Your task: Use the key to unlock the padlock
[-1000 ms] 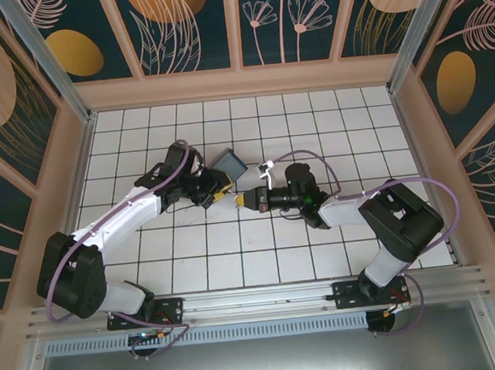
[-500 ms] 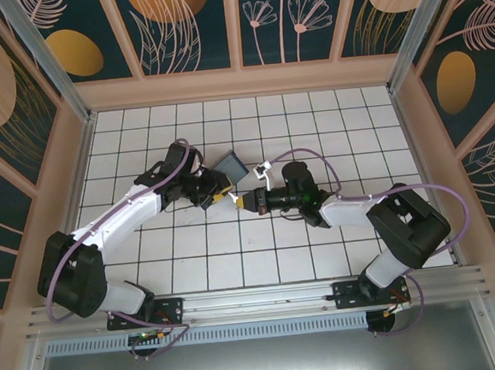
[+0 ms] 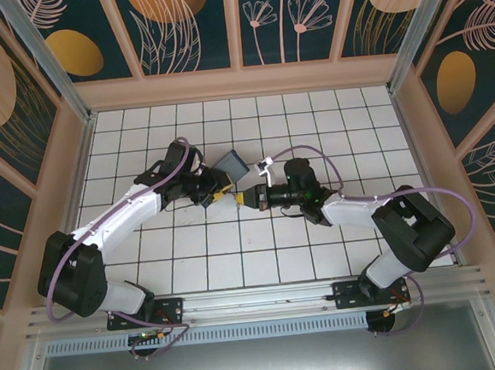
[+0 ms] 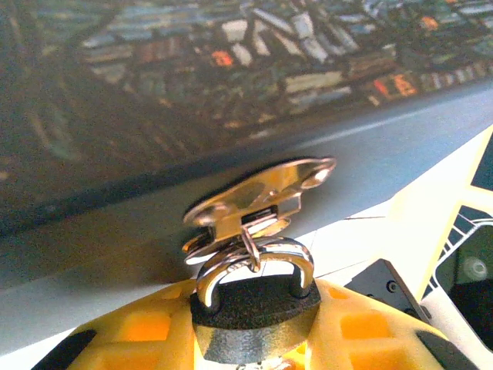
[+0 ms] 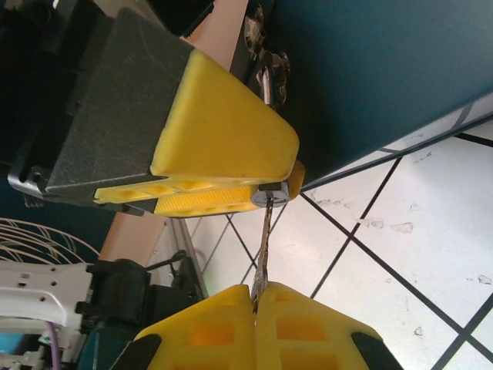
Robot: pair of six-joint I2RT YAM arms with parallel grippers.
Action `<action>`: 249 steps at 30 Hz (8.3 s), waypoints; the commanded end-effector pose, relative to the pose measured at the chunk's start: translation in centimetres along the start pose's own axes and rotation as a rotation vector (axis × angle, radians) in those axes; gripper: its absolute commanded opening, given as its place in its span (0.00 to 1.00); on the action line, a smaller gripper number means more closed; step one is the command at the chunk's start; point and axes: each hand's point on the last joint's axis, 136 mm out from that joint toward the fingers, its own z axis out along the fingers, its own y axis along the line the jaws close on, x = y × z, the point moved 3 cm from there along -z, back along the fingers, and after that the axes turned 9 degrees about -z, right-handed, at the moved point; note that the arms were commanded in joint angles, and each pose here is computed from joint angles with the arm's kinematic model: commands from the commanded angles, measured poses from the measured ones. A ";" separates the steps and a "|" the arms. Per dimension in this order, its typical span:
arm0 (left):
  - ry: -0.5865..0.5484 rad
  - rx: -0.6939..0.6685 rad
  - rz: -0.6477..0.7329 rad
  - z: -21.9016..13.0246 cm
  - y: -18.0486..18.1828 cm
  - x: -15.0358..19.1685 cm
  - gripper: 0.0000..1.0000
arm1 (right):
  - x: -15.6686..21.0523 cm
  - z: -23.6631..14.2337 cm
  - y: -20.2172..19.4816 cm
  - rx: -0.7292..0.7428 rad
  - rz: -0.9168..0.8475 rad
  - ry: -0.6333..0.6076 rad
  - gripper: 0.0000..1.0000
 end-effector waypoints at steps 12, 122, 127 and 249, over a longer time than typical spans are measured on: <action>0.124 0.034 0.019 0.0 -0.7 2.2 0.16 | -3.9 0.1 3.4 -0.075 -0.248 -0.140 0.00; -0.319 -0.309 0.162 5.9 7.4 -5.6 0.20 | 0.9 -4.7 1.4 0.115 -0.141 0.051 0.00; -0.296 -0.357 0.185 5.6 7.9 -5.2 0.37 | 0.4 -4.4 1.6 0.122 -0.144 0.043 0.00; 0.133 0.168 0.183 -1.2 -2.0 1.7 0.00 | 0.1 -1.1 2.3 0.708 -1.331 -0.249 0.34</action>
